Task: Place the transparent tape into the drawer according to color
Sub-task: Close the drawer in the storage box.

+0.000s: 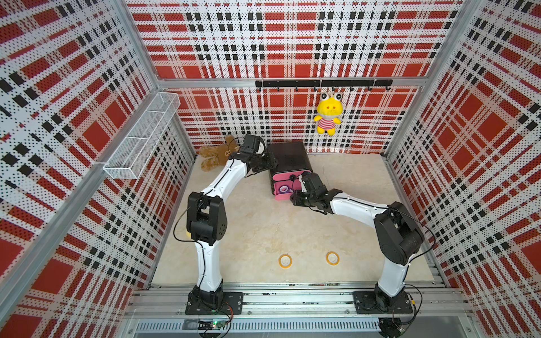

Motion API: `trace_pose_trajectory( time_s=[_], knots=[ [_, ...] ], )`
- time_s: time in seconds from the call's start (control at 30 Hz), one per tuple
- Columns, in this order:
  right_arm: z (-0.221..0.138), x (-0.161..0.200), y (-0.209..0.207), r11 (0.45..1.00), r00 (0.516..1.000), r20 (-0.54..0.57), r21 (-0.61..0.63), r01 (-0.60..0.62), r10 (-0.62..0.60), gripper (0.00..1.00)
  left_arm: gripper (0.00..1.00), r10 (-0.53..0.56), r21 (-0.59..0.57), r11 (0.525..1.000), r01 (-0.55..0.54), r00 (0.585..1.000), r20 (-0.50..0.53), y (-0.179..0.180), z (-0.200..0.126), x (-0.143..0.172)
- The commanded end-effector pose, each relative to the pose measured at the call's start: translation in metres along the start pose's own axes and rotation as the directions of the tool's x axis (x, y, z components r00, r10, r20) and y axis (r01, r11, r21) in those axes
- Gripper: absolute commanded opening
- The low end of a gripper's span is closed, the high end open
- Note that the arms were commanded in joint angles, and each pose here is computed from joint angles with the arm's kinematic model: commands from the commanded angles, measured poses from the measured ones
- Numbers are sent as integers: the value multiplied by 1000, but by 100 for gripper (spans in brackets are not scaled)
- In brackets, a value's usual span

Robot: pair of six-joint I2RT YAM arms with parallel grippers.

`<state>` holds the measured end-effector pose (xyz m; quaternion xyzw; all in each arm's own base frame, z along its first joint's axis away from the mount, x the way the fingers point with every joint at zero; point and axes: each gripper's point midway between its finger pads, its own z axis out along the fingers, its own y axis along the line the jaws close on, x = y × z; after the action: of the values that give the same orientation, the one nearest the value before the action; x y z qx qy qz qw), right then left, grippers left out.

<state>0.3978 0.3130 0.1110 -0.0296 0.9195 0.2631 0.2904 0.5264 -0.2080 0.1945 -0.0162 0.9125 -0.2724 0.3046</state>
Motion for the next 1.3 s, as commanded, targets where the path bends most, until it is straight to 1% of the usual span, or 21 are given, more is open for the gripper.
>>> trace_pose_trajectory(
  time_s=[0.0,0.13,0.33,0.5,0.67,0.7,0.83,0.97,1.0,1.13,1.27],
  knots=[
    [-8,-32,25,998,995,101,-60,28,-22,33,56,-16,-36,999,12,993,-118,19,22,37],
    [-11,-38,30,997,992,121,-77,32,-23,34,56,-16,-36,999,12,992,-122,20,22,38],
    [-7,-37,31,995,990,137,-96,22,-8,34,56,-13,-31,999,10,992,-123,19,23,38],
    [-18,-47,34,996,986,167,-82,37,-23,35,56,-11,-32,999,7,993,-122,19,22,37],
    [-8,-51,31,997,987,153,-56,61,-52,49,56,-13,-32,999,9,992,-124,19,23,38],
    [-6,-52,31,997,987,154,-54,63,-54,50,56,-12,-31,999,8,992,-125,19,23,38],
    [-4,-58,33,996,984,168,-55,64,-54,50,56,-10,-29,1000,7,992,-124,18,23,38],
    [3,-64,35,996,985,165,-55,64,-54,40,55,-9,-28,1000,5,992,-125,18,24,38],
    [4,-65,36,996,985,164,-56,65,-55,40,56,-10,-29,1000,6,992,-127,18,24,39],
    [6,-67,38,996,985,165,-65,61,-50,40,55,-10,-29,1000,6,992,-128,18,24,39],
    [-10,-61,37,995,984,172,-77,62,-48,40,55,-7,-26,1000,4,992,-129,17,24,40]
  ],
)
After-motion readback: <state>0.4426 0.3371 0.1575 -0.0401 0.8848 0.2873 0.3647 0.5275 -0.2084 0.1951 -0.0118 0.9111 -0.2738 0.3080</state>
